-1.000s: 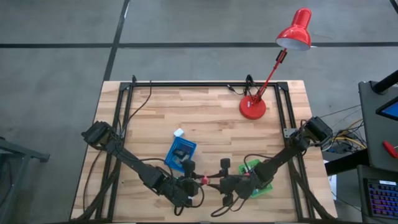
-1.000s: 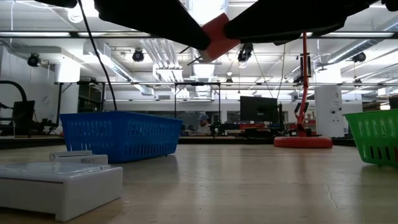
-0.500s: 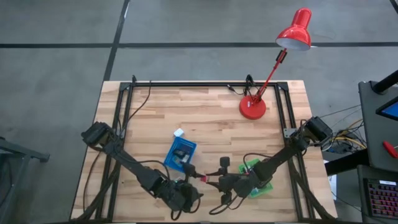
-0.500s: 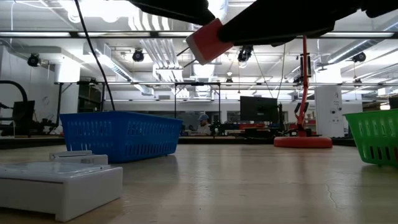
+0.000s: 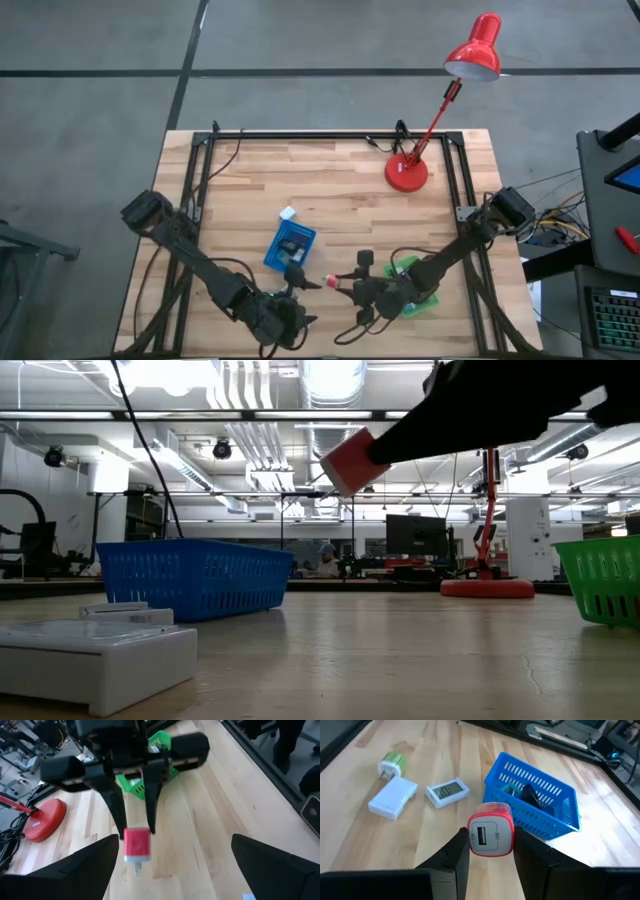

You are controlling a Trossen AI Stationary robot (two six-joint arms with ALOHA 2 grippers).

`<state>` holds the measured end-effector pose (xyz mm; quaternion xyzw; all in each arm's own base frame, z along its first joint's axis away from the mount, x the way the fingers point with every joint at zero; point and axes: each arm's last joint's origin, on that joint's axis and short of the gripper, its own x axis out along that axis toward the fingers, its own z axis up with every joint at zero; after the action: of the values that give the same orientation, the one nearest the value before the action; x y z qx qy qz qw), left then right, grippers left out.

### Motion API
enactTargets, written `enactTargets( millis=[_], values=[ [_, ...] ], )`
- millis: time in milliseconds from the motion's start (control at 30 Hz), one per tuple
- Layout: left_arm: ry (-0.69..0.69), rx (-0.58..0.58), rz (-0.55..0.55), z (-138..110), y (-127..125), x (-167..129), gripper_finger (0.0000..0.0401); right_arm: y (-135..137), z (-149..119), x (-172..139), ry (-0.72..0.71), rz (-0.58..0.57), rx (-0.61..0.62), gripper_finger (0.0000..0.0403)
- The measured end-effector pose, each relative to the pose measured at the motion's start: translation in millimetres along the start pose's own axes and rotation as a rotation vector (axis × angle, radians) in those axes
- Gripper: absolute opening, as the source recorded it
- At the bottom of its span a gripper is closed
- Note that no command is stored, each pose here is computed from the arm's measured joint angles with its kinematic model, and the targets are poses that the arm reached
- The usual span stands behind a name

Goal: Pick & Place Office items
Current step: Put the pink white charger adapter into the green bin

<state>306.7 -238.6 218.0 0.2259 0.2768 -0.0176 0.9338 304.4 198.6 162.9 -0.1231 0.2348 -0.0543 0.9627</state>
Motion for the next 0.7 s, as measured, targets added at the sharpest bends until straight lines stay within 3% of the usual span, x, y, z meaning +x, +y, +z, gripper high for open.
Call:
enactTargets(
  millis=[433,700],
  values=[
    [0.079,0.011,0.010,-9.7,-0.3,-0.8,0.0389,-0.9,11.8,-30.2,0.162,-0.056,0.001,0.0116],
    [0.107,0.014,0.013,-13.0,-0.8,-1.7,0.0389,0.7,10.3,-57.9,0.373,-0.118,-0.027,0.0116]
  ],
)
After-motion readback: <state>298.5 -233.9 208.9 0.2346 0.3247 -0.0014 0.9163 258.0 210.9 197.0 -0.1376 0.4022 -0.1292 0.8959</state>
